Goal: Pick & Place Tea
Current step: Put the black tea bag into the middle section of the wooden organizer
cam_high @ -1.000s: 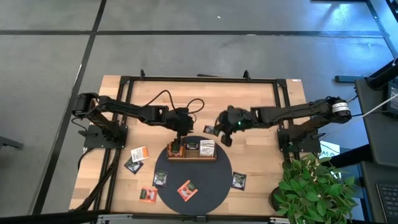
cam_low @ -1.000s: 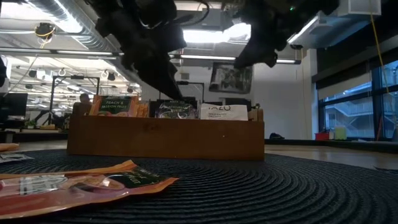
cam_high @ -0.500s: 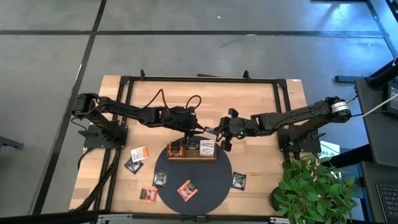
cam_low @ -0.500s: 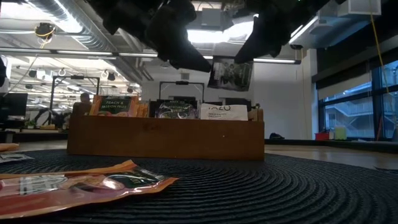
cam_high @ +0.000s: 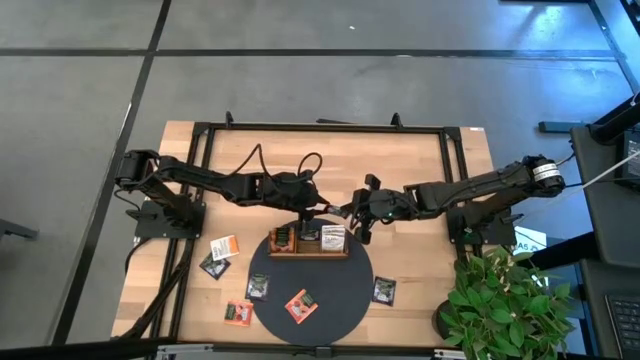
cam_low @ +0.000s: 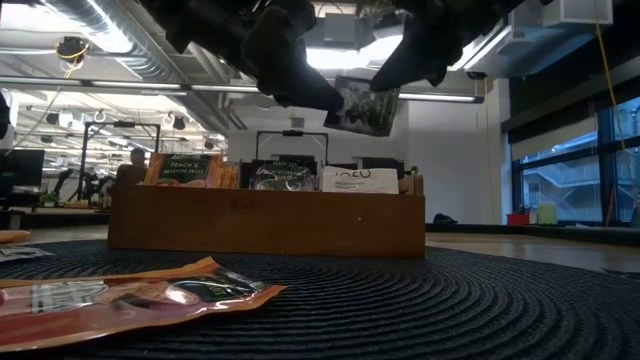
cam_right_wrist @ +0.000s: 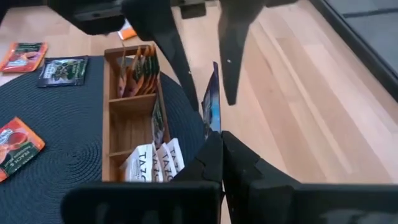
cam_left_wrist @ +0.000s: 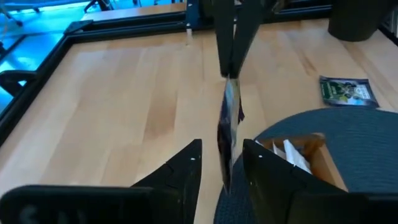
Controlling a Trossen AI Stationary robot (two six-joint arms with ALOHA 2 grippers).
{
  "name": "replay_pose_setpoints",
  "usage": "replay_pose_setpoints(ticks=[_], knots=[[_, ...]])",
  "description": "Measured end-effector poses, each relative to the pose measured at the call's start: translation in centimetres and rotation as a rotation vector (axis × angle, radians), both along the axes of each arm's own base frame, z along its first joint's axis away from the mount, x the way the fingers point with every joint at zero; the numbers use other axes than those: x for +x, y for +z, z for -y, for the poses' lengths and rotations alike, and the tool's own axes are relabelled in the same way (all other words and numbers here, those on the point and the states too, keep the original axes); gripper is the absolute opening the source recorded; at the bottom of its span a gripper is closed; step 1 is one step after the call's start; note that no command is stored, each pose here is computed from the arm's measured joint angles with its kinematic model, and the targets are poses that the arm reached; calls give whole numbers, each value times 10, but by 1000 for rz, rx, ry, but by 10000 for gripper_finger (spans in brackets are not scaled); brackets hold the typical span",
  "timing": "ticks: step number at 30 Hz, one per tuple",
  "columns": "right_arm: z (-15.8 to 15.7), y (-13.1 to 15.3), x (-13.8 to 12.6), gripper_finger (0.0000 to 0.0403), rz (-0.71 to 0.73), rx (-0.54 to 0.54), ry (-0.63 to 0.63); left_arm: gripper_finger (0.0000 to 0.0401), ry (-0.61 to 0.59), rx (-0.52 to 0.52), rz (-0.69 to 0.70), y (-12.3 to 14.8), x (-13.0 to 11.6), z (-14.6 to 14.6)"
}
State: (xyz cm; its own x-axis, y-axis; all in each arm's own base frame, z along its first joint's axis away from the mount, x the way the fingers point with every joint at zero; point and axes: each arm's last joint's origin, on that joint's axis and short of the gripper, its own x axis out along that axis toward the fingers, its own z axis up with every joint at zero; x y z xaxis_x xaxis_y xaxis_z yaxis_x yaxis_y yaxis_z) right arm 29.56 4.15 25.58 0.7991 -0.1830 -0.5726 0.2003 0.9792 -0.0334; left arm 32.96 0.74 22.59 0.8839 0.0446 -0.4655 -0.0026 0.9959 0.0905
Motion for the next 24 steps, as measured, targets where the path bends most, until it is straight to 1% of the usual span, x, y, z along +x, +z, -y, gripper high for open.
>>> replay_pose_setpoints(ticks=[5, 7, 9, 14, 15, 19, 23, 24], knots=[[0, 1, 1, 2, 16, -12, 11, 113, 9, -15, 17, 1, 1, 0], [0, 1, 1, 3, 16, -9, 9, 106, 10, -19, 16, 1, 1, 0], [0, 2, 1, 5, 19, -9, 9, 91, 5, -10, 16, 1, 1, 0], [0, 2, 1, 23, 14, -33, 26, 22, -28, 51, 11, 1, 1, 0], [0, 2, 1, 28, 15, -33, 26, 14, -30, 55, 11, 1, 1, 0], [0, 2, 1, 60, 13, -33, 26, 15, -31, 55, -10, -1, 0, 0], [0, 2, 1, 118, 15, -23, 18, 11, -26, 57, -66, 1, -8, 0], [0, 3, 0, 133, 20, -17, -8, 10, -13, 64, -77, 4, -11, 0]])
